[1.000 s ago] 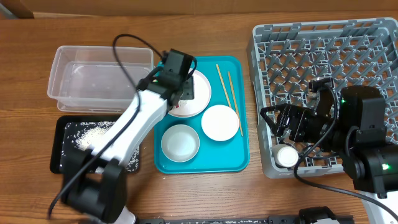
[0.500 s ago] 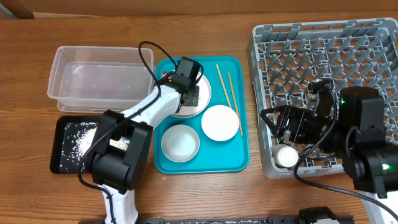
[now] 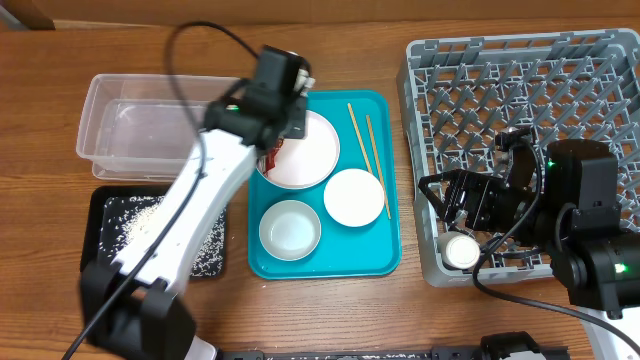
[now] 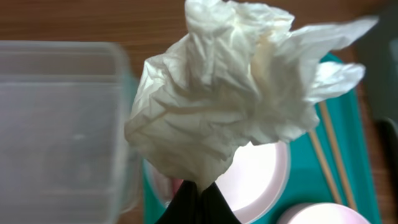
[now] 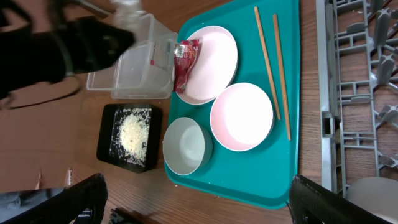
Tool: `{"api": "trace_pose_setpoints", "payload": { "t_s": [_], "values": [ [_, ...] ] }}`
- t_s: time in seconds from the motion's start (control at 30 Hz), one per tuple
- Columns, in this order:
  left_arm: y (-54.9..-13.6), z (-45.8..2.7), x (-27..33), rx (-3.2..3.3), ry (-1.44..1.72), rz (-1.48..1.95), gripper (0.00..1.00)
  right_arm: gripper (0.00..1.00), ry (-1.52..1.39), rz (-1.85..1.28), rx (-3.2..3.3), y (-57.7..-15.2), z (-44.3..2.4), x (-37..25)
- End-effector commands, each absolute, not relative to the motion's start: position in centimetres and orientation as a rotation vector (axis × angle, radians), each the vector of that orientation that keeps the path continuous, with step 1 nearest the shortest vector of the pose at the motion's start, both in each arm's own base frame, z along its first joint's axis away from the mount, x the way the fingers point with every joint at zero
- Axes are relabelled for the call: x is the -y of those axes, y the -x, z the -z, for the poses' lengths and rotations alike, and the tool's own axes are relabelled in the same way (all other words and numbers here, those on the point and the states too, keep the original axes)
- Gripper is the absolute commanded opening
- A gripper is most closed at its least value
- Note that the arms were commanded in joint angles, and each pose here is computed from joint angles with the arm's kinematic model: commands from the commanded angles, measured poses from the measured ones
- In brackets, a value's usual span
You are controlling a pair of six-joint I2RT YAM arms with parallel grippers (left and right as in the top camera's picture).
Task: Sort waste into correct bins and load items into the dishwasher
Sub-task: 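Grasp the white tissue from the plate and drop it in the bin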
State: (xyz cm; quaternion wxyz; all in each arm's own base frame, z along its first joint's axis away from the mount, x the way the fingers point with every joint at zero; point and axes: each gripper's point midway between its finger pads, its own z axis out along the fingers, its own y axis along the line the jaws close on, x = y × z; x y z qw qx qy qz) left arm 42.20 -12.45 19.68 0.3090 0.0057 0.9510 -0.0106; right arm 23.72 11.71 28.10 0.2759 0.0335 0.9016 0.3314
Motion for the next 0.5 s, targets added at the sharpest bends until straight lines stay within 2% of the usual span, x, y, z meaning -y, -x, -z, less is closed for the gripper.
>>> {"api": "trace_pose_setpoints", "payload": {
  "t_s": [0.0, 0.1, 0.17, 0.23, 0.27, 0.37, 0.47],
  "values": [
    [-42.4, -18.5, 5.7, -2.545, 0.237, -0.149, 0.04, 0.95, -0.076, -0.883, -2.400, -23.8, -28.7, -11.6],
    [-42.0, -16.4, 2.1, -2.609, 0.383, -0.190, 0.04, 0.95, -0.076, -0.883, -2.400, -23.8, -28.7, -11.6],
    [-42.3, -15.3, 1.7, -2.644, 0.407, -0.107, 0.22, 0.95, -0.076, -0.884, -2.400, -23.8, -28.7, -11.7],
    [-42.7, -15.2, 3.2, -2.675, 0.298, 0.050, 0.31, 0.95, -0.076, -0.883, -2.400, -23.8, -28.7, -11.6],
    [-42.8, -15.8, 4.0, -2.672, 0.260, 0.108, 0.43, 0.95, -0.075, -0.883, -2.399, -23.8, -28.7, -11.6],
    [-43.0, -17.5, 5.7, -2.655, 0.199, 0.151, 0.47, 0.95, -0.076, -0.883, -2.400, -23.8, -28.7, -11.6],
    [-42.7, -18.3, 9.1, -2.644, 0.047, 0.164, 0.58, 0.95, -0.076, -0.883, -2.400, -23.8, -28.7, -11.6]
  ]
}}
